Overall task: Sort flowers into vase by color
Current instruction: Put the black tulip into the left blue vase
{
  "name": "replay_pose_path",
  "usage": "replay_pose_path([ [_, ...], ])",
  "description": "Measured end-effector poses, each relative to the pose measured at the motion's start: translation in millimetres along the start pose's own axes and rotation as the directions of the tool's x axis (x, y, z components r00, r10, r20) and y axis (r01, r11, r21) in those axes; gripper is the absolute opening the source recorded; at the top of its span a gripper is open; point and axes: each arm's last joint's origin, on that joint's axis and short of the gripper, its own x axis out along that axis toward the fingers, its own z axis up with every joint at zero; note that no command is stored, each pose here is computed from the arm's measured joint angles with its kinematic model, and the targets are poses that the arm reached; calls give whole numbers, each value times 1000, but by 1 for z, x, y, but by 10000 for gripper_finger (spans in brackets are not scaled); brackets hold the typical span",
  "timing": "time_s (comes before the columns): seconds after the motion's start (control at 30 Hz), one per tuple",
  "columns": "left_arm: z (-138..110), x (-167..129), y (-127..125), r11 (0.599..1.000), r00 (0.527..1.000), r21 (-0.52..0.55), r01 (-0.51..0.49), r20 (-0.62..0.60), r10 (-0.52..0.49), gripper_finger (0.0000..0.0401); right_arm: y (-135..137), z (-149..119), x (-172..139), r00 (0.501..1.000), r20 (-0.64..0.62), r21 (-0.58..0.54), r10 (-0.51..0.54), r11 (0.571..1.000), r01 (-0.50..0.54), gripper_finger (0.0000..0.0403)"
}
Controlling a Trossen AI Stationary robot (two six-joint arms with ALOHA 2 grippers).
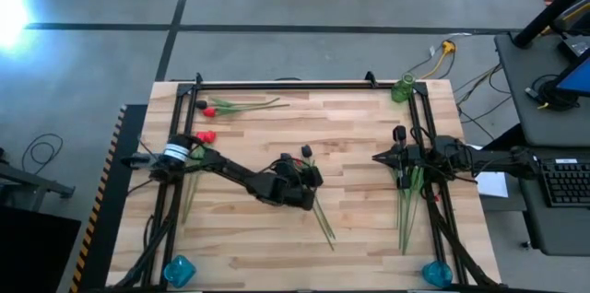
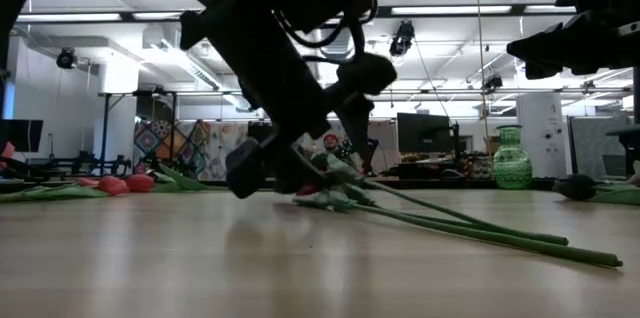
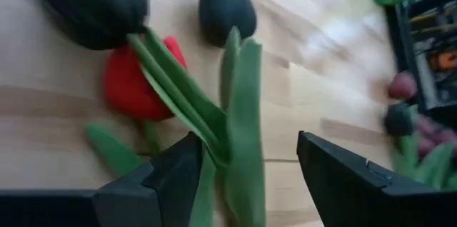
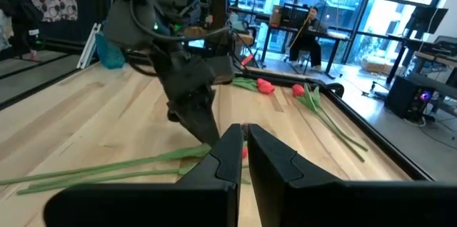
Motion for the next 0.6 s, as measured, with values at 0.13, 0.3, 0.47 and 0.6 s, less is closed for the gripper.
replay_pose_path([
  [0.13,-2,4,3,997,1000,-78,-11,4,11,203,0,0,0,1000,-2,1,0,1000,0,18],
  [0.3,-6,10,8,997,1000,-80,-17,19,19,158,0,0,0,1000,-6,1,1,1000,-1,18],
  [0.47,-10,14,4,999,998,-41,1,70,2,85,0,0,0,1000,-5,1,1,1000,-1,18],
  [0.6,-8,9,-8,997,990,71,32,133,-41,27,0,0,0,1000,-6,1,1,1000,-1,18],
])
